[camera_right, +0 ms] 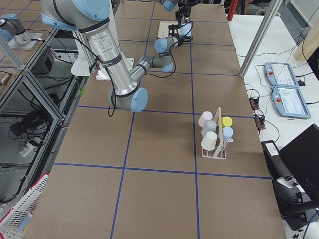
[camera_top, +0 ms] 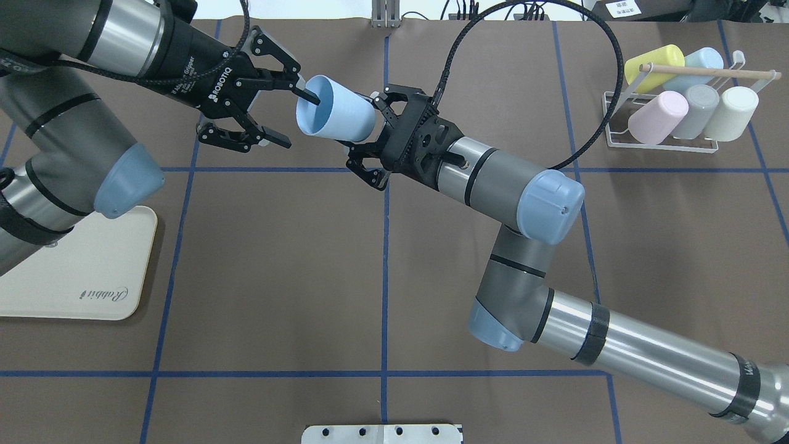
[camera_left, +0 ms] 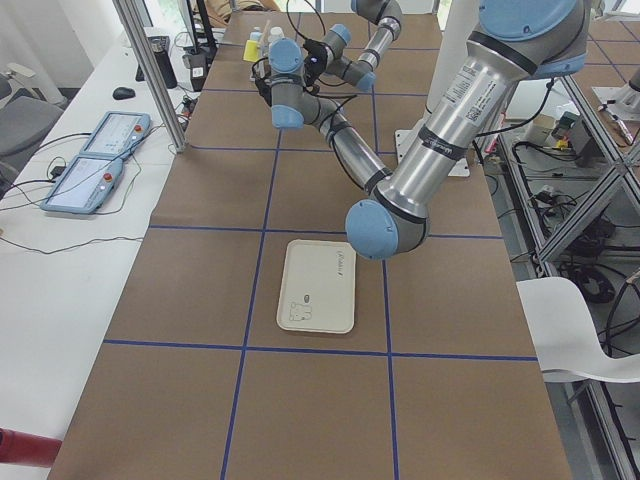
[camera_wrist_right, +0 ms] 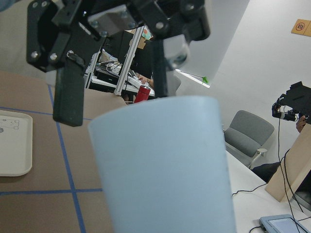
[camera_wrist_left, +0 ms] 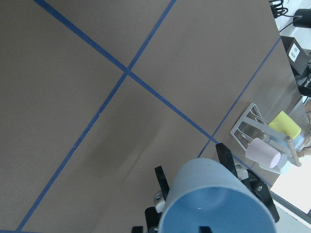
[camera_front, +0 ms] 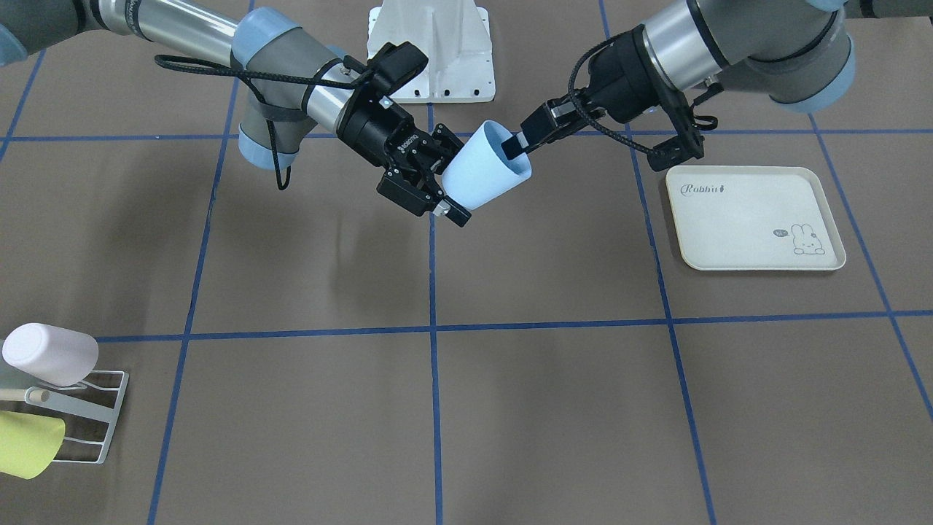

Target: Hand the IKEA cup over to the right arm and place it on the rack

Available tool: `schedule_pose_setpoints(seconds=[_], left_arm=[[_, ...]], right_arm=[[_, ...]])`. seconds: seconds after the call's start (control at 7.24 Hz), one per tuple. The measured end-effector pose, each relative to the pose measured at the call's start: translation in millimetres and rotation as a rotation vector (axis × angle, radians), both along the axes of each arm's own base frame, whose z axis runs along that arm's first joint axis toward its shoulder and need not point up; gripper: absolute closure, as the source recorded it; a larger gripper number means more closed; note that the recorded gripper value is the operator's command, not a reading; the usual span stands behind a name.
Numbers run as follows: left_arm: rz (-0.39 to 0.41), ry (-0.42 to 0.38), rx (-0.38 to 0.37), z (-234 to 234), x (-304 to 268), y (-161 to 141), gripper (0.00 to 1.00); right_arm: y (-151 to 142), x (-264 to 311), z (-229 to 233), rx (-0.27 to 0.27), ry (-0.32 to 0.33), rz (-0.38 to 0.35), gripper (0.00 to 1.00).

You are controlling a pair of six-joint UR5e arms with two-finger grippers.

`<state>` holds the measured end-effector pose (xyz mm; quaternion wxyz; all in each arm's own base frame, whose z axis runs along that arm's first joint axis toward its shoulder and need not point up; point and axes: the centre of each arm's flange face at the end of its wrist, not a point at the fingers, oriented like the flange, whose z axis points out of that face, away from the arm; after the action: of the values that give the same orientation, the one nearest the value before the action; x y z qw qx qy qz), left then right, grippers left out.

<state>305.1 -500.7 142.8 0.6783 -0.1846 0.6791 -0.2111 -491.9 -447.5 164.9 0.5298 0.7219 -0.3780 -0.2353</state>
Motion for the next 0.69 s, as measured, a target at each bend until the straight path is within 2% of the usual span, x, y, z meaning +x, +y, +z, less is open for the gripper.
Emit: schedule_pose_setpoints(seconds=[0.41,0.69], left_arm=[[-0.001,-0.012,0.045,8.1,-13.1,-6.3,0.00],[0.006,-0.053,0.122,45.2,-32.8,-14.1,0.00]], right_arm=[[-16.1,3.7,4.4,-0.059,0.056,0.018,0.74],[-40.6,15.7,4.8,-0.154,0.115,0.046,0.83]])
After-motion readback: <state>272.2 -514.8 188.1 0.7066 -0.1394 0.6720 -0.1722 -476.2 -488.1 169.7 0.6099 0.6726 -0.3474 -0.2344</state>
